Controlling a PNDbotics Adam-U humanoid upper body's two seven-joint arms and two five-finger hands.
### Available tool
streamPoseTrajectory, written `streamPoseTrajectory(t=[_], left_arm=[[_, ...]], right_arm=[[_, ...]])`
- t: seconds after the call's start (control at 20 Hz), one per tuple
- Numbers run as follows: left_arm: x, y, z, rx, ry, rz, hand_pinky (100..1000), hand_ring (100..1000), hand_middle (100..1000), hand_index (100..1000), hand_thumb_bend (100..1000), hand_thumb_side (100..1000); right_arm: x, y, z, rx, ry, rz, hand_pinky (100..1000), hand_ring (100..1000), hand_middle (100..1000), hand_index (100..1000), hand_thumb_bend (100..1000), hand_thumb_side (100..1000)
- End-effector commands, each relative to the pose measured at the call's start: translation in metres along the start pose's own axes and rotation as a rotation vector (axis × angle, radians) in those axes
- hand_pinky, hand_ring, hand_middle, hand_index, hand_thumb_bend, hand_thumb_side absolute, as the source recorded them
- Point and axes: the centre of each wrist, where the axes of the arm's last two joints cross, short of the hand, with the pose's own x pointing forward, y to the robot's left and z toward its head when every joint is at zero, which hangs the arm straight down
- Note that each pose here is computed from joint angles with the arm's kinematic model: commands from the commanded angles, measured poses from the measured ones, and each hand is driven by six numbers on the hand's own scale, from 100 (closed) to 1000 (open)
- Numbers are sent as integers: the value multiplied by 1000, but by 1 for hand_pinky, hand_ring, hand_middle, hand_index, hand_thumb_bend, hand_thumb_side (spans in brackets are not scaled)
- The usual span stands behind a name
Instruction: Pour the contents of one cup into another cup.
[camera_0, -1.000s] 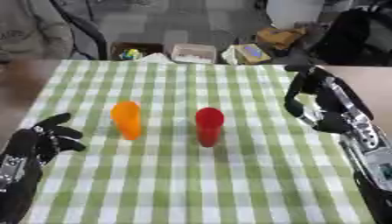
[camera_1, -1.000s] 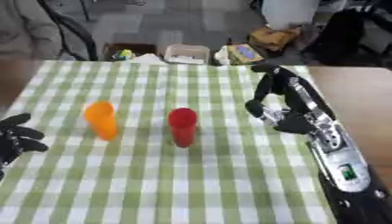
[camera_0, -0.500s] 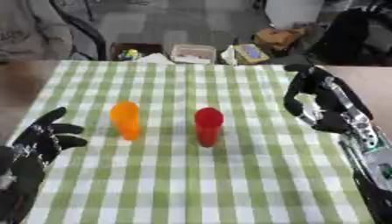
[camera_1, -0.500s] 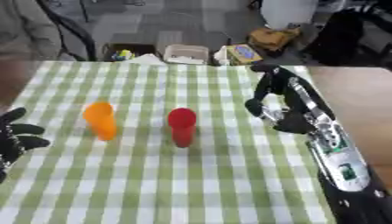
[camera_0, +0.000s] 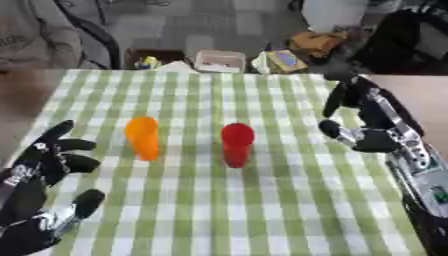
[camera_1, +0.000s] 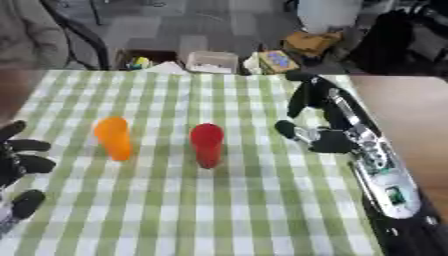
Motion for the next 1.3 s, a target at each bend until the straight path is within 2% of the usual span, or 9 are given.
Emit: streamPoseTrajectory(t=[0.05,0.45,0.7,0.75,1.3], left_arm=[[1,7,-1,40,9,-70,711,678,759,1000,506,363],[-33,12,-12,68,133,-136,706,679,766,1000,585,403],[-56,10,-24,101,190,-132,696,672,760,1000,570,417],[-61,10,-28,108,204,-129,695,671,759,1000,589,429],[-98,9,-61,103,238,-121,680,662,746,1000,586,450]], right_arm=[[4,-9,-5,9,-18,23,483,503,490,862,609,435],[5,-8,-6,15,-25,21,482,498,479,864,582,450],[5,-7,-7,18,-28,18,481,494,474,864,577,455],[5,-6,-7,18,-29,17,480,494,474,865,573,456],[6,-3,-8,24,-36,6,479,489,467,865,558,465]])
